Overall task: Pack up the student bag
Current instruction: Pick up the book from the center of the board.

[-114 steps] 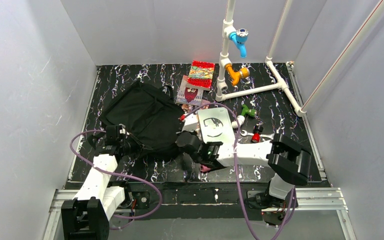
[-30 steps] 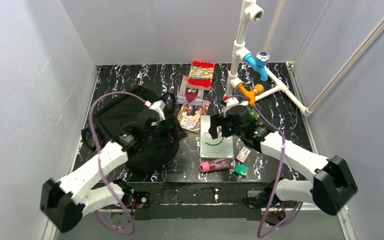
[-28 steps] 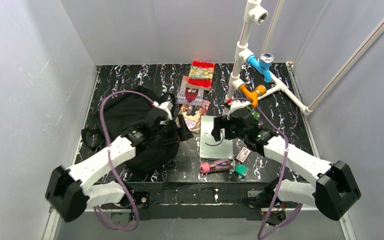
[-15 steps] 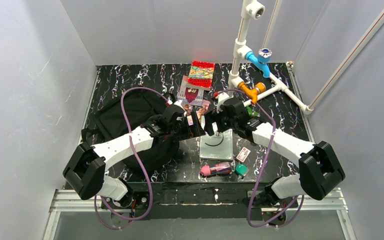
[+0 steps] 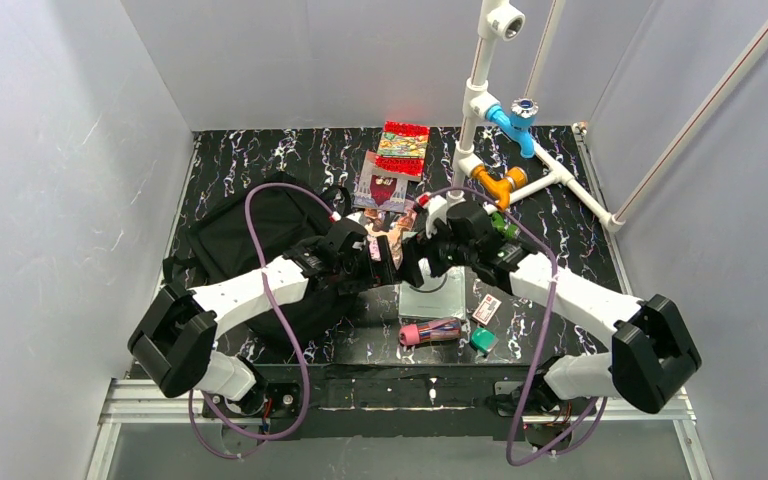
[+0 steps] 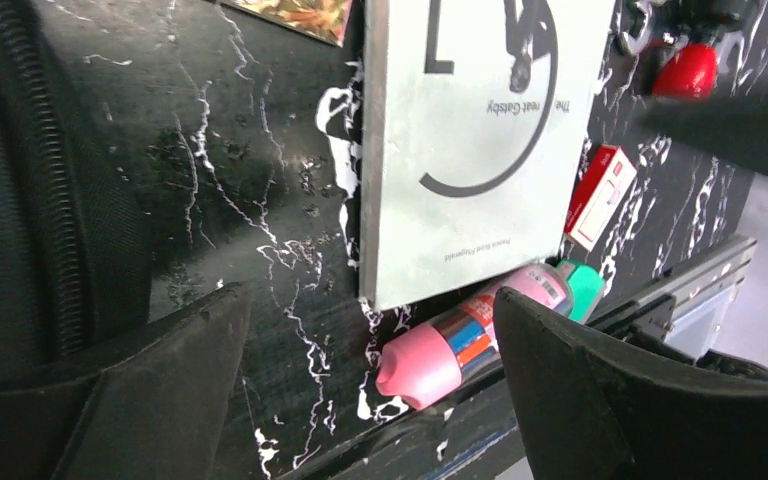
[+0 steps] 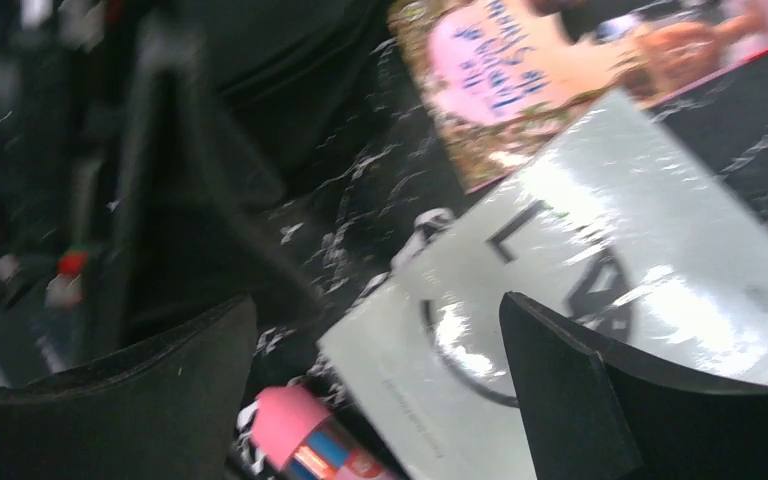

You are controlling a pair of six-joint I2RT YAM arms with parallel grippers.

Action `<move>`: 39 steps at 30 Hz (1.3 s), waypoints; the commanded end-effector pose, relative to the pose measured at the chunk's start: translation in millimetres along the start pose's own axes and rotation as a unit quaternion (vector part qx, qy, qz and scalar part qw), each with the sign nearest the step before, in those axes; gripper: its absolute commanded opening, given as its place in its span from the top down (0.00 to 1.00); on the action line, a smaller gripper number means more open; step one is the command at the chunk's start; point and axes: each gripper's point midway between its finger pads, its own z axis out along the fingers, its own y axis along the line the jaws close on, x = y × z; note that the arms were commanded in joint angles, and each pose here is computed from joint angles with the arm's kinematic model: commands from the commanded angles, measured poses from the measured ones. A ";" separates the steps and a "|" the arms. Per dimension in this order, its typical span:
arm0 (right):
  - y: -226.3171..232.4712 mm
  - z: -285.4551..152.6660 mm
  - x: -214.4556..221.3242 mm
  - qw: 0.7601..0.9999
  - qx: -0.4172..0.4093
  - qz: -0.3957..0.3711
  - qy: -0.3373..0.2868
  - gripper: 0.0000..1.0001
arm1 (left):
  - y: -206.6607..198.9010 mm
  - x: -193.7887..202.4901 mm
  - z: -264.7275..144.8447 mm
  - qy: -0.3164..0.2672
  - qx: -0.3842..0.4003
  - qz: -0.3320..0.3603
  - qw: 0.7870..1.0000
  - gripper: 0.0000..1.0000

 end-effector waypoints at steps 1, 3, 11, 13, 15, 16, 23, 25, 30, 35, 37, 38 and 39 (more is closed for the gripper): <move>68.9 -16.1 8.9 0.986 -0.153 0.064 -0.004 0.02 | -2.1 -16.3 -4.1 -0.041 0.010 -0.012 0.999 0.12; 64.6 -12.4 23.4 0.986 -0.142 0.084 0.012 0.02 | -1.4 -14.4 -1.9 -0.036 0.015 -0.016 0.999 0.16; 40.8 -7.0 59.7 0.986 -0.079 0.144 0.031 0.02 | -16.1 -12.7 7.4 -0.008 0.045 -0.017 0.999 0.19; 22.6 -8.8 68.8 0.984 -0.023 0.173 0.025 0.02 | -17.4 -8.6 15.0 0.005 0.049 -0.022 0.999 0.18; 0.2 -12.2 80.5 0.979 0.037 0.202 0.012 0.04 | -20.4 -4.5 25.2 0.021 0.058 -0.024 0.998 0.21; -7.3 -15.2 83.3 0.975 0.053 0.217 0.004 0.09 | -22.5 -5.2 30.8 0.023 0.061 -0.023 0.998 0.23; -55.3 -40.0 105.8 0.940 0.162 0.299 -0.023 0.12 | -21.3 0.8 57.9 0.055 0.048 -0.030 0.997 0.27; -61.8 -44.4 112.8 0.936 0.167 0.309 -0.026 0.07 | -11.8 -0.9 63.3 0.045 0.030 -0.025 0.998 0.27; -75.0 -44.3 123.7 0.928 0.160 0.334 -0.031 0.03 | 5.4 8.5 81.6 0.061 -0.001 -0.022 0.998 0.38; -61.6 -25.5 111.9 0.936 0.065 0.338 -0.075 0.06 | 15.2 25.8 92.3 0.088 -0.006 -0.045 0.995 0.47; -50.3 -22.2 102.0 0.937 0.019 0.334 -0.098 0.07 | 15.6 29.5 94.2 0.097 -0.005 -0.050 0.994 0.50; -43.3 -22.6 94.0 0.937 -0.008 0.331 -0.113 0.08 | 14.8 31.2 95.1 0.102 -0.003 -0.051 0.994 0.52; -36.6 -23.8 87.2 0.934 -0.032 0.333 -0.124 0.08 | 14.1 31.8 95.4 0.104 -0.001 -0.050 0.993 0.55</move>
